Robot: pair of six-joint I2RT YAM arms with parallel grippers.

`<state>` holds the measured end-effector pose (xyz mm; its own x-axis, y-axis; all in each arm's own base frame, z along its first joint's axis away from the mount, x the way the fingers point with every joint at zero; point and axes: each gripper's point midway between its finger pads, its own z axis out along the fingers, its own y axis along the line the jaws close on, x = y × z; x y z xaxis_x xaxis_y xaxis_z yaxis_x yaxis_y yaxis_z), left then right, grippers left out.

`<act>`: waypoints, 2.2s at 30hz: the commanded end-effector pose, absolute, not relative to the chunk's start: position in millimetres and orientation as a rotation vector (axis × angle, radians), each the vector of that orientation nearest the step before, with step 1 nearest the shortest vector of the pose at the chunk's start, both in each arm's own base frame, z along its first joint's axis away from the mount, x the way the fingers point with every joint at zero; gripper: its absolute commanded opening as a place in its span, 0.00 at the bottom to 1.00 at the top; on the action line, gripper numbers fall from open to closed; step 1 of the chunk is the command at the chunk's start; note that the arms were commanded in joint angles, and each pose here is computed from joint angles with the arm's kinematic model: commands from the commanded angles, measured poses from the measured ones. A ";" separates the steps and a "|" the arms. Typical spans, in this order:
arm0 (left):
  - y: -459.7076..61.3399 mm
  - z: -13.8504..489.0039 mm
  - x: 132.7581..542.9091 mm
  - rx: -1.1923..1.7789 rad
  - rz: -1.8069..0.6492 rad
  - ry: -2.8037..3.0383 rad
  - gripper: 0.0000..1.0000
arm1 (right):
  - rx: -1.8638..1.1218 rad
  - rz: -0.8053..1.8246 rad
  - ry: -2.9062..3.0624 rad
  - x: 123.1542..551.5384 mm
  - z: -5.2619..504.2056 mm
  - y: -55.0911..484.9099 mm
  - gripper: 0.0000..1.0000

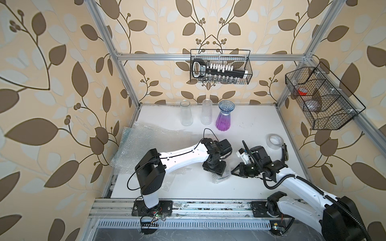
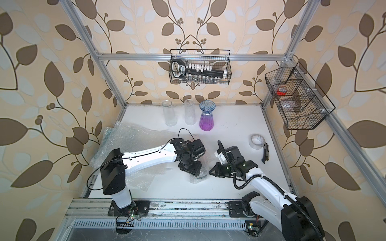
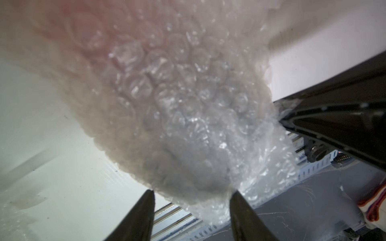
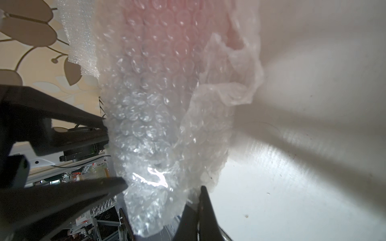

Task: Unwrap the vase from the bubble wrap
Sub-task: Unwrap the bubble wrap at the center of the board.

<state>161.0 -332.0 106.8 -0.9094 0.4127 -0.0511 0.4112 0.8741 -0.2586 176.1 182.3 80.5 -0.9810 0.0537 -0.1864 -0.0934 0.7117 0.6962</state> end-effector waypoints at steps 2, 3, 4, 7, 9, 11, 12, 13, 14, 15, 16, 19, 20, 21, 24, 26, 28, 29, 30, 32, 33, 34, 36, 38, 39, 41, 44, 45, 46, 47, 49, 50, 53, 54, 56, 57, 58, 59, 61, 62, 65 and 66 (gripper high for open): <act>-326.4 101.5 162.9 -0.658 0.393 -3.055 0.25 | -0.041 1.152 2.678 179.3 91.2 186.0 0.00; -326.2 101.3 162.8 -0.657 0.394 -3.055 0.20 | -0.037 1.153 2.675 179.4 91.2 185.7 0.00; -325.5 100.9 162.8 -0.657 0.391 -3.057 0.15 | -0.034 1.154 2.674 179.1 90.9 185.7 0.00; -324.7 101.0 163.8 -0.653 0.387 -3.064 0.09 | -0.031 1.152 2.677 178.9 90.4 185.6 0.00; -323.3 102.0 164.5 -0.649 0.381 -3.073 0.06 | -0.026 1.139 2.679 179.3 90.1 184.3 0.00; -320.1 102.6 167.5 -0.644 0.354 -3.091 0.00 | -0.001 1.114 2.679 180.3 89.2 181.0 0.00; -317.7 102.6 168.3 -0.640 0.336 -3.097 0.00 | 0.016 1.105 2.676 180.6 88.7 179.7 0.00; -314.3 102.4 169.9 -0.639 0.309 -3.106 0.00 | 0.045 1.092 2.672 181.6 87.9 177.3 0.00; -311.1 102.8 171.4 -0.634 0.287 -3.117 0.00 | 0.070 1.081 2.667 182.0 87.0 175.2 0.00; -309.5 103.4 172.2 -0.634 0.277 -3.122 0.00 | 0.088 1.071 2.662 182.2 86.6 173.2 0.00; -307.2 104.1 173.5 -0.632 0.267 -3.130 0.00 | 0.102 1.054 2.659 182.4 86.1 170.8 0.00; -302.5 105.9 176.0 -0.629 0.242 -3.147 0.00 | 0.121 1.002 2.647 184.7 88.9 164.4 0.00; -301.2 106.1 176.6 -0.634 0.231 -3.151 0.00 | 0.128 0.989 2.645 185.3 88.9 162.7 0.00; -300.0 107.4 177.6 -0.637 0.222 -3.157 0.00 | 0.134 0.983 2.645 185.1 88.8 161.7 0.00; -294.4 107.9 178.6 -0.646 0.179 -3.164 0.00 | 0.153 0.956 2.650 185.2 87.4 158.2 0.00; -291.6 109.2 179.1 -0.650 0.163 -3.171 0.00 | 0.169 0.938 2.646 186.3 87.3 155.8 0.00; -288.5 110.0 179.4 -0.652 0.150 -3.178 0.00 | 0.183 0.933 2.639 186.9 87.1 154.5 0.00; -287.0 109.9 179.4 -0.651 0.143 -3.179 0.00 | 0.192 0.930 2.638 186.9 86.4 153.7 0.00; -286.1 109.9 179.5 -0.651 0.137 -3.181 0.00 | 0.198 0.927 2.638 187.0 85.9 153.2 0.00; -283.1 109.3 179.5 -0.650 0.115 -3.183 0.00 | 0.211 0.923 2.638 187.0 85.4 152.2 0.00; -281.5 108.9 179.3 -0.653 0.103 -3.181 0.00 | 0.213 0.921 2.638 187.0 84.7 152.0 0.00; -280.2 109.2 179.3 -0.654 0.093 -3.181 0.00 | 0.218 0.920 2.639 187.1 84.4 151.8 0.00; -278.8 110.5 178.8 -0.660 0.091 -3.181 0.00 | 0.234 0.906 2.648 186.7 82.2 149.8 0.00; -278.2 112.9 175.8 -0.673 0.114 -3.174 0.00 | 0.252 0.884 2.661 185.8 79.4 147.1 0.00; -278.7 114.5 174.2 -0.688 0.134 -3.168 0.00 | 0.260 0.872 2.667 185.7 78.5 145.5 0.00; -283.3 118.3 167.2 -0.721 0.224 -3.145 0.00 | 0.247 0.836 2.674 187.2 82.8 142.8 0.19; -293.7 127.4 155.6 -0.747 0.396 -3.104 0.11 | 0.213 0.776 2.671 193.9 100.2 139.6 0.39; -296.1 129.9 152.8 -0.748 0.435 -3.093 0.15 | 0.196 0.759 2.662 198.1 107.9 139.2 0.44; -297.3 132.5 150.2 -0.747 0.467 -3.085 0.19 | 0.180 0.743 2.651 203.4 116.3 139.4 0.51; -298.2 134.6 147.5 -0.746 0.493 -3.075 0.23 | 0.156 0.729 2.642 209.9 125.1 140.6 0.56; -298.6 141.7 146.3 -0.743 0.530 -3.080 0.30 | 0.098 0.718 2.636 222.1 137.3 146.1 0.62; -298.2 145.0 146.1 -0.741 0.544 -3.084 0.34 | 0.062 0.712 2.639 228.8 142.0 149.7 0.64; -293.9 153.4 147.7 -0.718 0.570 -3.090 0.38 | -0.008 0.647 2.647 250.3 146.7 153.6 0.66; -291.0 155.2 149.7 -0.699 0.573 -3.094 0.38 | -0.022 0.618 2.649 256.7 146.6 152.9 0.66; -283.0 159.2 159.0 -0.620 0.590 -3.105 0.41 | -0.061 0.583 2.648 272.9 147.4 155.3 0.66; -278.7 160.5 165.3 -0.564 0.607 -3.112 0.43 | -0.082 0.576 2.653 278.9 145.8 157.8 0.67; -273.9 162.3 174.6 -0.485 0.643 -3.118 0.48 | -0.099 0.567 2.663 285.8 143.3 160.3 0.67; -269.7 163.4 184.8 -0.398 0.690 -3.121 0.52 | -0.115 0.558 2.676 292.4 139.0 162.4 0.67; -264.4 166.6 207.5 -0.246 0.787 -3.129 0.66 | -0.140 0.532 2.687 304.6 130.4 165.8 0.67; -265.4 168.8 217.5 -0.202 0.830 -3.127 0.74 | -0.143 0.519 2.692 311.4 125.6 166.8 0.67; -273.0 175.3 248.2 -0.133 0.887 -3.131 0.86 | -0.129 0.503 2.682 332.5 122.3 167.8 0.66; -278.6 176.6 255.0 -0.142 0.893 -3.128 0.87 | -0.120 0.503 2.682 338.1 121.0 167.3 0.66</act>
